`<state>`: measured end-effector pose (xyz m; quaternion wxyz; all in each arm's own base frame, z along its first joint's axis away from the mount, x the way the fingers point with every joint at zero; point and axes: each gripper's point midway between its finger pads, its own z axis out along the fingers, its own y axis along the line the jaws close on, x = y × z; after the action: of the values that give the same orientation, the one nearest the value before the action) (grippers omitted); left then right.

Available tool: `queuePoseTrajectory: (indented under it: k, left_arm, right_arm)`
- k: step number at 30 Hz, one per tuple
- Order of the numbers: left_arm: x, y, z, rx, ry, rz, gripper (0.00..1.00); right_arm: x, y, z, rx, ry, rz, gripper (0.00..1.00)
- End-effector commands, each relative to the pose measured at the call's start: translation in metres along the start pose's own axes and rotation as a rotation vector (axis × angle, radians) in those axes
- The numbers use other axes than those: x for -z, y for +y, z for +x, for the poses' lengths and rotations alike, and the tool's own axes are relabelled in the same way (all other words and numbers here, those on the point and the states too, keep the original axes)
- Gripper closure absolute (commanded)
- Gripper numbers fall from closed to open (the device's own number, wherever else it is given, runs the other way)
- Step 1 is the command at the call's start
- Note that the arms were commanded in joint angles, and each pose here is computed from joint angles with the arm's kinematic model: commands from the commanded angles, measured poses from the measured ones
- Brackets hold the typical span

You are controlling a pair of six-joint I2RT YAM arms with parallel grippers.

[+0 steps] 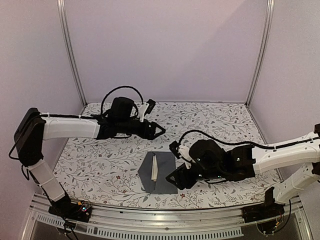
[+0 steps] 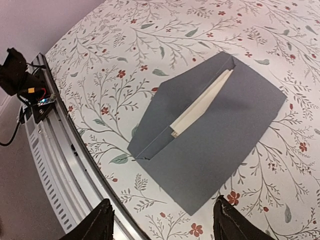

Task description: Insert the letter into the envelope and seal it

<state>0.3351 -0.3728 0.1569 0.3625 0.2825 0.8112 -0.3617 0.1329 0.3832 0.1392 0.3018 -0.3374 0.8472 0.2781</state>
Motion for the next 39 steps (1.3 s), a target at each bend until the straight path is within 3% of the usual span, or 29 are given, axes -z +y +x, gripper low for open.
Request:
queuePoseTrajectory:
  k: [1, 10, 16, 20, 33, 39]
  left_arm:
    - [0.032, 0.015, 0.025, 0.086, 0.004, -0.147, 0.26]
    - [0.058, 0.001, 0.089, 0.184, 0.028, -0.219, 0.44]
    - [0.053, 0.006, 0.121, 0.216, 0.069, -0.215, 0.48]
    - [0.041, -0.008, 0.120, 0.192, 0.072, -0.119, 0.51]
    - [-0.013, 0.005, 0.129, 0.140, 0.147, -0.114, 0.57]
    - [-0.023, 0.005, 0.127, 0.126, 0.158, -0.106, 0.65]
  right_arm:
    - [-0.002, -0.065, -0.003, -0.135, -0.061, 0.142, 0.30]
    - [-0.018, -0.106, -0.009, -0.231, -0.120, 0.130, 0.31]
    - [-0.037, -0.118, 0.002, -0.274, -0.095, 0.117, 0.34]
    - [-0.052, -0.113, 0.010, -0.290, -0.066, 0.078, 0.41]
    - [-0.082, -0.105, 0.042, -0.334, 0.032, 0.015, 0.69]
    - [-0.091, -0.095, 0.051, -0.327, 0.064, -0.005, 0.71]
